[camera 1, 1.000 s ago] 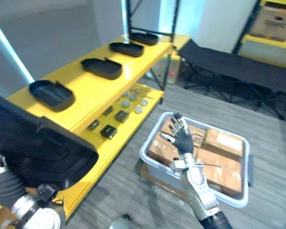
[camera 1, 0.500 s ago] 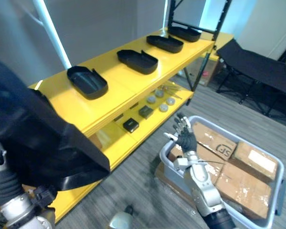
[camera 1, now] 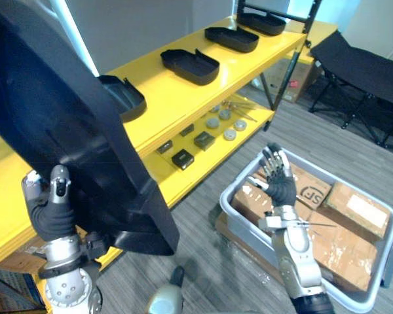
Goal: Walk over and take plastic housings, then place them on the shelf
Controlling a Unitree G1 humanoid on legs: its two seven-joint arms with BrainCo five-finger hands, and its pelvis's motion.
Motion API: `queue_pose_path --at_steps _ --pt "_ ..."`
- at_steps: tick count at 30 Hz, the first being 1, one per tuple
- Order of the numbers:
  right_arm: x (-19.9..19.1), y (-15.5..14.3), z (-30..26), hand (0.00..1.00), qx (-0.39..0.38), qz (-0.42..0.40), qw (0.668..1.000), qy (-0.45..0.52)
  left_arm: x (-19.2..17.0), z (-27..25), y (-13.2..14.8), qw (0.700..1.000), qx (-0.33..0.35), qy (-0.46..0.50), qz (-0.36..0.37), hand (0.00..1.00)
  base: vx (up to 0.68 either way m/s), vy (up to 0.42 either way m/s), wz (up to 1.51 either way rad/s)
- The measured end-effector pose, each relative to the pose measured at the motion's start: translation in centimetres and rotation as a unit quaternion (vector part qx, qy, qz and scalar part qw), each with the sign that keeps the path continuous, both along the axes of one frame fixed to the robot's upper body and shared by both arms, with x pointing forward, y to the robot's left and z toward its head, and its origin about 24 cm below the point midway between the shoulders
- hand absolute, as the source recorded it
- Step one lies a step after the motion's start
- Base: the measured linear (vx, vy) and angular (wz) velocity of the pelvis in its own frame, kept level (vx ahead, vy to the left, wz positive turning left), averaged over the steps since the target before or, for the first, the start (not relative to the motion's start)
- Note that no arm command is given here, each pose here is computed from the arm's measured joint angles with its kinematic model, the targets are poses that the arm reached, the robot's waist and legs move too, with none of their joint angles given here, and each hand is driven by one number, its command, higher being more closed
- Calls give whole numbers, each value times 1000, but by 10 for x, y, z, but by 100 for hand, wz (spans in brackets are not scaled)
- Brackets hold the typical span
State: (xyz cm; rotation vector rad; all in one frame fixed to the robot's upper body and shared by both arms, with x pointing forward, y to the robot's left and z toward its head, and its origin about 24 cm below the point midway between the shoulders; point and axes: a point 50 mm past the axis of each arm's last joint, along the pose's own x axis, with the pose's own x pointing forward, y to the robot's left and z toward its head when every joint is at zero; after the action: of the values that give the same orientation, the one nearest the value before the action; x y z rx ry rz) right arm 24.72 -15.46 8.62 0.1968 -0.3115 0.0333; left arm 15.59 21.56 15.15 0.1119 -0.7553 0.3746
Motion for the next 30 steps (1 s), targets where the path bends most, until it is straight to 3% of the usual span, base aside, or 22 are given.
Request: queue_pose_path --at_steps 7,14,18,22,30 --pt "-2 10 -3 0 22 1 1000 4 -7 2 14 999 12 -3 41 100 10 46 5" --pt "-4 8 -3 0 6 -27 1000 -5 4 13 11 999 32 -22 30 100 170 112 35" --pt "-14 -28 13 0 -5 -98 994 -50 21 15 1 999 14 -31 4 100 224 -28 99" --pt "-15 -34 25 0 5 -91 993 -79 26 1 -11 1000 -12 9 -17 100 227 -165 74" --pt "3 11 53 0 76 5 989 -130 21 -17 -21 996 -72 44 -13 100 143 -51 44"
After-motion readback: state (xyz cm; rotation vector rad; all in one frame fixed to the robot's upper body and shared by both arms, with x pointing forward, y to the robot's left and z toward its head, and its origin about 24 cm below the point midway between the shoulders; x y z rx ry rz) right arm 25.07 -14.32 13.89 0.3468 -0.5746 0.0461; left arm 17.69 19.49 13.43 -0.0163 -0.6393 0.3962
